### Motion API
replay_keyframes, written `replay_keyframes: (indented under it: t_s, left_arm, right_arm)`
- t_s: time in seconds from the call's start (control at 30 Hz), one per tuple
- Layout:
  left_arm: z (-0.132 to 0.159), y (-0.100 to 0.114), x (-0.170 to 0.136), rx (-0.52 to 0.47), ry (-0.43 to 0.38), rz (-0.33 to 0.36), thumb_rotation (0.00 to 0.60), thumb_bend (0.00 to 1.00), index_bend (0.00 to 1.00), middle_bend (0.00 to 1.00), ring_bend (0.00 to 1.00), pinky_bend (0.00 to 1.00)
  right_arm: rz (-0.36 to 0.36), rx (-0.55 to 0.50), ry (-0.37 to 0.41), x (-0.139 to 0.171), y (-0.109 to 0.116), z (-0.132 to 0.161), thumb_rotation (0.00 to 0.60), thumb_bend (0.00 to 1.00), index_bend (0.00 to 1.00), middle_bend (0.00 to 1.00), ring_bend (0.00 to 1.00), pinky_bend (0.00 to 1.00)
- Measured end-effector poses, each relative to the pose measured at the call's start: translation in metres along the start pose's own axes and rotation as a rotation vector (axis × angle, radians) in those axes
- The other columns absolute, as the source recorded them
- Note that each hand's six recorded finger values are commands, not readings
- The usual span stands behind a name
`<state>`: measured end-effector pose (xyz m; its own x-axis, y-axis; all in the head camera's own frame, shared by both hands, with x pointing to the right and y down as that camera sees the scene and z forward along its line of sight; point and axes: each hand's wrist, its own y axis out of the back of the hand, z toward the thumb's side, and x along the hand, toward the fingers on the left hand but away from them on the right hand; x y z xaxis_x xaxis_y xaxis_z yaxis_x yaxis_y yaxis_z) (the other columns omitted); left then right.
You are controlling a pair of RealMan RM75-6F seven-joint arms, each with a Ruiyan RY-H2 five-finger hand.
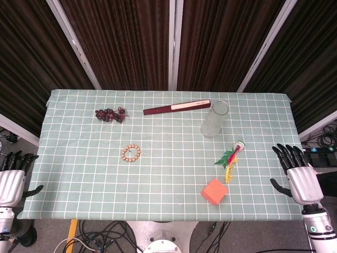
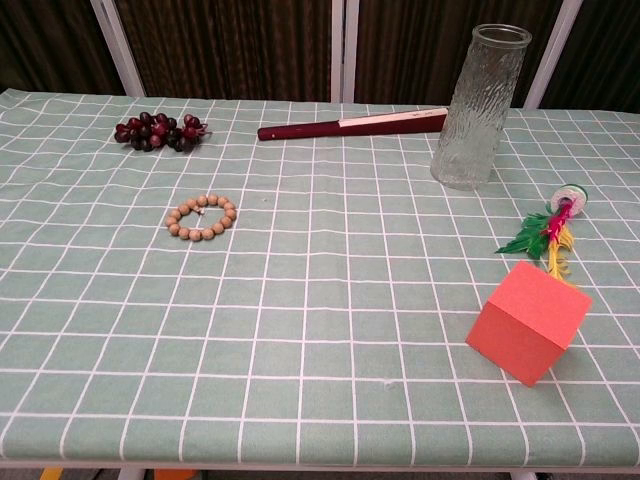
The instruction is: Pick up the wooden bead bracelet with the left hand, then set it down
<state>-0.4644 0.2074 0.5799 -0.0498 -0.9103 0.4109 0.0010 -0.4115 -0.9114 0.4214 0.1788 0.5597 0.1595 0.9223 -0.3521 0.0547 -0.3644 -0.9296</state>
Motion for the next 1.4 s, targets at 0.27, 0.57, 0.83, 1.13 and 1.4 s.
replay_keyframes:
  t_s: [0.27, 0.57, 0.83, 1.13, 1.4]
  left_arm:
    - [0.002, 0.002, -0.001, -0.008, -0.001, 0.032, 0.6, 0.06, 0.21, 0.16, 0.06, 0.05]
    - [0.026, 0.005, 0.021, -0.025, -0.132, 0.041, 0.6, 0.06, 0.29, 0.25, 0.07, 0.04]
    - [0.085, 0.002, 0.077, -0.009, -0.408, 0.018, 0.6, 0.11, 0.42, 0.38, 0.18, 0.07]
    - [0.164, -0.036, 0.137, 0.132, -0.648, -0.062, 0.6, 0.16, 0.41, 0.39, 0.17, 0.07]
    - [0.216, -0.075, 0.143, 0.21, -0.754, -0.11, 0.6, 0.16, 0.41, 0.43, 0.16, 0.06]
  right_arm:
    - [0.0, 0.0, -0.013, 0.003, 0.001, -0.003, 0.6, 0.15, 0.0, 0.04, 0.0, 0.0]
    - [-0.038, 0.013, -0.052, 0.014, 0.015, -0.012, 0.6, 0.15, 0.0, 0.04, 0.0, 0.0]
    - [-0.046, 0.011, -0.05, 0.018, 0.02, -0.01, 0.6, 0.15, 0.0, 0.04, 0.0, 0.0]
    - [-0.039, 0.016, -0.075, 0.021, 0.019, -0.014, 0.6, 0.15, 0.0, 0.04, 0.0, 0.0]
    - [-0.023, 0.014, -0.091, 0.022, 0.015, -0.018, 0.6, 0.15, 0.0, 0.05, 0.0, 0.0]
